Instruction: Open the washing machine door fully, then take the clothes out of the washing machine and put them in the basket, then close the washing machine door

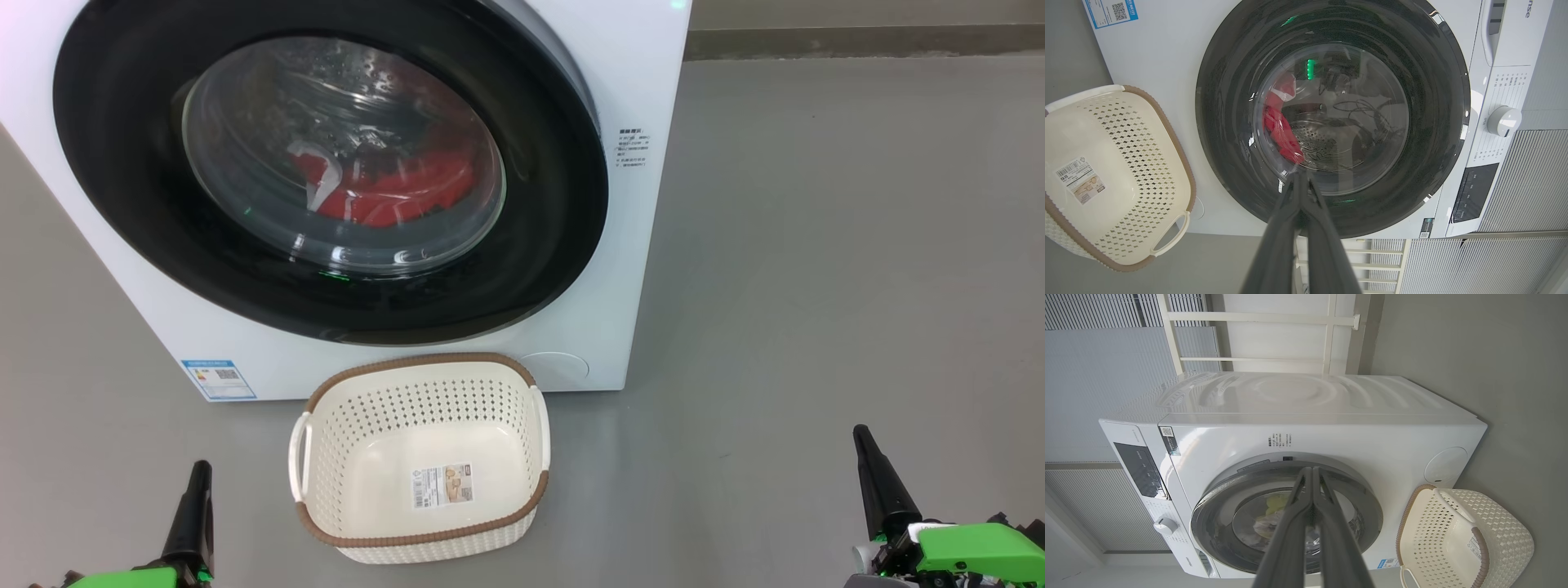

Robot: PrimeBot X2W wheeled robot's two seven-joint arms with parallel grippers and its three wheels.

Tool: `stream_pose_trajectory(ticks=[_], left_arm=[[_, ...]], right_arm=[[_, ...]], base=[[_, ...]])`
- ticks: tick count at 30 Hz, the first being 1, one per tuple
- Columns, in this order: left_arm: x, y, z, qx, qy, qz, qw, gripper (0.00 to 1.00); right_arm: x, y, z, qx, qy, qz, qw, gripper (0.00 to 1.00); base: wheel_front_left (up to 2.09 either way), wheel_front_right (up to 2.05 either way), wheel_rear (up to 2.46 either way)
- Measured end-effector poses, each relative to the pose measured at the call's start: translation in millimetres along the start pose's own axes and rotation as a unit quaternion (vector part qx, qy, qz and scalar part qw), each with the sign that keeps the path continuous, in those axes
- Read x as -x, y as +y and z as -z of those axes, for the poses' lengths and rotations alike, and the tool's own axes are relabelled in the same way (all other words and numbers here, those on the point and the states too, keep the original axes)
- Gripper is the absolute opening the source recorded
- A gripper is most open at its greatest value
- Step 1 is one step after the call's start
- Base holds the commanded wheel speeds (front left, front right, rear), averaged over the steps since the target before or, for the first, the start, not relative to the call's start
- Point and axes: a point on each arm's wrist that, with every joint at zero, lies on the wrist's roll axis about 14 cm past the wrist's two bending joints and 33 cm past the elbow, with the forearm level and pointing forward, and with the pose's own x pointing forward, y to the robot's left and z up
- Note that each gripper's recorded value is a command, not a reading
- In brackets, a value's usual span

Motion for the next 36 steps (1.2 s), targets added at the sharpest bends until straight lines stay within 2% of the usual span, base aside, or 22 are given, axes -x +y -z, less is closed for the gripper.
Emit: stream_pose_trajectory(ticks=[14, 15, 21, 30, 36], left_arm=[[0, 0, 0, 0.000, 0.000, 0.000, 1.000, 0.00], [0, 2, 0, 0.000, 0.000, -0.002, 1.000, 1.00], [16, 37, 9, 0.016, 0.003, -0.054, 0.998, 1.00], [16, 33, 8, 0.005, -0.004, -0.049, 0.999, 1.00], [15, 31, 4, -0.031, -0.006, -0.047, 0.998, 1.00]], right_arm=[[0, 0, 0, 0.000, 0.000, 0.000, 1.000, 0.00], [0, -2, 0, 0.000, 0.000, 0.003, 1.000, 1.00], [14, -35, 2, -0.009, -0.002, 0.051, 0.999, 1.00], [13, -35, 6, 0.000, -0.001, 0.052, 0.999, 1.00], [12, -35, 8, 0.029, 0.006, 0.053, 0.998, 1.00]], base=[[0.00, 0.00, 0.00], [0.00, 0.00, 0.00], [0.00, 0.00, 0.00], [0.00, 0.00, 0.00], [0.00, 0.00, 0.00]])
